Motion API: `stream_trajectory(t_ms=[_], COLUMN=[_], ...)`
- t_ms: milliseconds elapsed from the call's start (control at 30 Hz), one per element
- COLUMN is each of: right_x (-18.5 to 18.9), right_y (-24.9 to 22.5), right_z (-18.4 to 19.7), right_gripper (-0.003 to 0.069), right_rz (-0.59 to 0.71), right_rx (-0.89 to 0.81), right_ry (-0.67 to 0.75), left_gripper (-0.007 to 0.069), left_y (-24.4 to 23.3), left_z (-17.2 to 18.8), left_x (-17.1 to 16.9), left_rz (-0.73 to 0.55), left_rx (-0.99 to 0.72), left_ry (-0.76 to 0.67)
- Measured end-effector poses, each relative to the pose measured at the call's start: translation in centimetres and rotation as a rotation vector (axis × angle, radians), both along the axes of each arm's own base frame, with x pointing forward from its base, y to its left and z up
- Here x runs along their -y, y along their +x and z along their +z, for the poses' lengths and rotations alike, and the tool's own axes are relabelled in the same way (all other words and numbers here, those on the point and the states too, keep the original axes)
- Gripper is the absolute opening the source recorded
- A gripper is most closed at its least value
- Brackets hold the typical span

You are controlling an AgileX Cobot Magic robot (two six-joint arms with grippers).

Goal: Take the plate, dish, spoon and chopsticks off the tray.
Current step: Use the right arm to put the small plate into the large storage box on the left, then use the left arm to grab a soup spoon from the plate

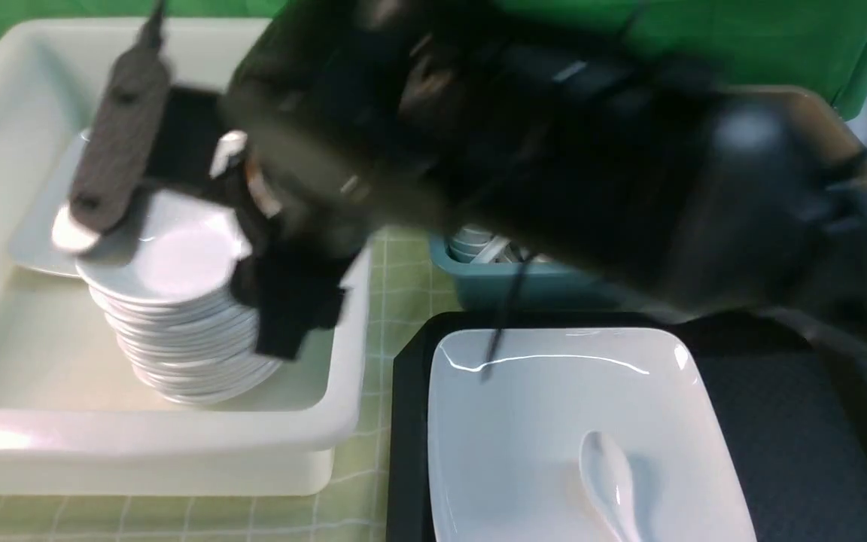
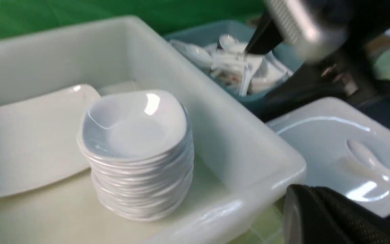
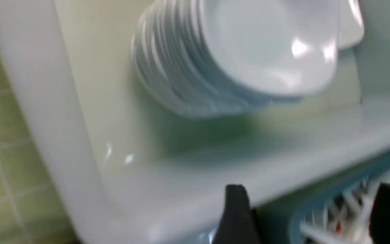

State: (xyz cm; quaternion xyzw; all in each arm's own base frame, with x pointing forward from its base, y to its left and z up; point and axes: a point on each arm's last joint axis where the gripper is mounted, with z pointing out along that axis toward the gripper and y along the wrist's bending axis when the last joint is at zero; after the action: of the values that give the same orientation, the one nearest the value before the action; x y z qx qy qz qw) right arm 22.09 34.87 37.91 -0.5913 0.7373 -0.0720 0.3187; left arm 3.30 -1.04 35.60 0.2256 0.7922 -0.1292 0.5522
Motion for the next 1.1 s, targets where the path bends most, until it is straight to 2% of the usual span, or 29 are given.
stream_trajectory(t_ms=[33, 67, 100, 200, 300, 433, 600, 700, 867, 900, 1000, 1033, 1100], right_x=[1.6, 1.8, 3.5, 7.7, 12.2, 17.9, 25.5, 27.3, 31.0, 31.1, 33.0, 33.0, 33.7], right_y=[-0.4, -0.5, -0.7, -1.1, -2.1, -4.7, -10.2, -11.7, -14.7, -14.8, -16.3, -16.3, -16.9], right_z=[1.3, 1.6, 2.7, 4.4, 4.0, 3.6, -0.3, -1.2, -1.3, -1.2, -0.6, -0.6, -0.4], right_gripper=[0.0401, 0.0401, 0.0303, 0.0131, 0.0066, 0.0052, 0.0057, 0.0059, 0.007, 0.007, 0.0071, 0.0071, 0.0075], right_rz=[-0.052, -0.052, -0.099, -0.218, -0.352, -0.476, -0.59, -0.601, -0.593, -0.593, -0.572, -0.572, -0.563], right_rx=[-0.02, -0.02, -0.023, -0.033, -0.07, -0.091, -0.119, -0.113, -0.064, -0.062, -0.02, -0.02, -0.005], right_ry=[0.004, 0.004, 0.04, 0.112, 0.14, 0.19, 0.24, 0.287, 0.435, 0.441, 0.534, 0.534, 0.565], left_gripper=[0.0021, 0.0021, 0.0021, 0.0021, 0.0021, 0.0021, 0.0021, 0.0019, 0.0015, 0.0017, 0.0083, 0.0097, 0.0186], left_y=[1.0, 1.2, 2.4, 5.3, 7.8, 10.7, 15.0, 15.3, 14.7, 14.5, 14.3, 14.4, 14.9], left_z=[-0.1, -0.1, -0.2, -0.4, -0.9, -2.7, -7.9, -9.0, -10.6, -11.0, -12.5, -12.6, -13.6], left_x=[1.0, 1.1, 2.4, 5.6, 8.4, 11.5, 17.4, 20.3, 28.4, 28.9, 32.8, 32.9, 34.5], left_rz=[-0.017, -0.022, -0.061, -0.151, -0.213, -0.285, -0.356, -0.381, -0.401, -0.399, -0.411, -0.409, -0.368], left_rx=[-0.041, -0.048, -0.103, -0.231, -0.356, -0.484, -0.698, -0.736, -0.85, -0.855, -0.931, -0.936, -0.994], left_ry=[0.039, 0.045, 0.083, 0.127, 0.136, 0.156, 0.227, 0.251, 0.252, 0.255, 0.299, 0.301, 0.312])
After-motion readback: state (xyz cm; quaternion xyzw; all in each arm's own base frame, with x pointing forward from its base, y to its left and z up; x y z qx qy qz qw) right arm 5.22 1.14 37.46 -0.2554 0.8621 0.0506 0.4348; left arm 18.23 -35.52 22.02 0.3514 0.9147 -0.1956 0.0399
